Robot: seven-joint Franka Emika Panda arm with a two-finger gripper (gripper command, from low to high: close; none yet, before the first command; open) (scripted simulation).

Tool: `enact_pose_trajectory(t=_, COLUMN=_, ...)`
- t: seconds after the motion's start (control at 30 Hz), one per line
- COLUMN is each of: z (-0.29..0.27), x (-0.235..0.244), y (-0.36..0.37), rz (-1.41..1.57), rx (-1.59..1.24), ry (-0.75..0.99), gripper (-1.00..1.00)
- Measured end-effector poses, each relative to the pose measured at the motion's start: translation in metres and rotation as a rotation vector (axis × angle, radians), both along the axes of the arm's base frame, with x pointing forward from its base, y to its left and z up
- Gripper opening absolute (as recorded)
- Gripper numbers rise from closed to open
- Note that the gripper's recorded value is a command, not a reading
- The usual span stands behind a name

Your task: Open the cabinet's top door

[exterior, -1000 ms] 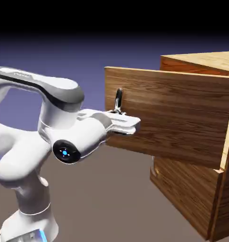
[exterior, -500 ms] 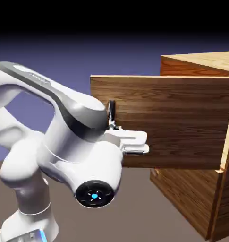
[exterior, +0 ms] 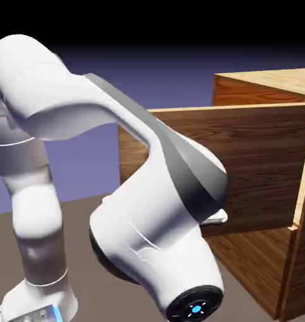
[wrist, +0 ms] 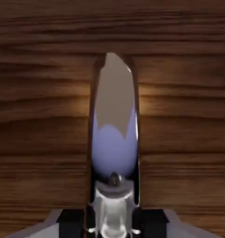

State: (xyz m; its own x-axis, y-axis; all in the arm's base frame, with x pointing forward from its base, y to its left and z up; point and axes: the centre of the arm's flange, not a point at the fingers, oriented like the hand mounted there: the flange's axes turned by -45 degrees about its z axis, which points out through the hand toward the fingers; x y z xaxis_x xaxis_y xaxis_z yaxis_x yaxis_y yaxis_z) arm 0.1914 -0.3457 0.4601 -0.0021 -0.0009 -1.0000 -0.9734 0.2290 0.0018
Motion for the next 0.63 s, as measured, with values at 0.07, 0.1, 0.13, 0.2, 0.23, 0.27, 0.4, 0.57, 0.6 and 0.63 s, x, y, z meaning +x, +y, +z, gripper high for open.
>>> enact_pose_trajectory(t=0.07, z=0.0, x=0.0, y=-0.001, rz=0.004, rx=0.0, ry=-0.001, gripper=-1.0)
enact_pose_trajectory(t=0.1, z=0.0, x=0.001, y=-0.002, rz=0.007, rx=0.0, ry=-0.001, gripper=-1.0)
enact_pose_trajectory(t=0.13, z=0.0, x=0.001, y=-0.003, rz=0.01, rx=0.001, ry=-0.002, gripper=-1.0)
enact_pose_trajectory(t=0.2, z=0.0, x=0.002, y=-0.006, rz=0.018, rx=0.001, ry=-0.002, gripper=-1.0)
enact_pose_trajectory(t=0.23, z=0.0, x=0.002, y=-0.008, rz=0.023, rx=0.001, ry=-0.002, gripper=-1.0)
enact_pose_trajectory(t=0.27, z=0.0, x=0.003, y=-0.01, rz=0.03, rx=0.001, ry=-0.002, gripper=-1.0)
enact_pose_trajectory(t=0.4, z=0.0, x=0.006, y=-0.024, rz=0.067, rx=0.001, ry=-0.002, gripper=-1.0)
enact_pose_trajectory(t=0.57, z=0.0, x=0.013, y=-0.05, rz=0.141, rx=0.001, ry=-0.002, gripper=-1.0)
enact_pose_trajectory(t=0.6, z=0.0, x=0.015, y=-0.057, rz=0.159, rx=0.001, ry=-0.002, gripper=-1.0)
enact_pose_trajectory(t=0.63, z=0.0, x=0.018, y=-0.063, rz=0.178, rx=0.001, ry=-0.002, gripper=-1.0)
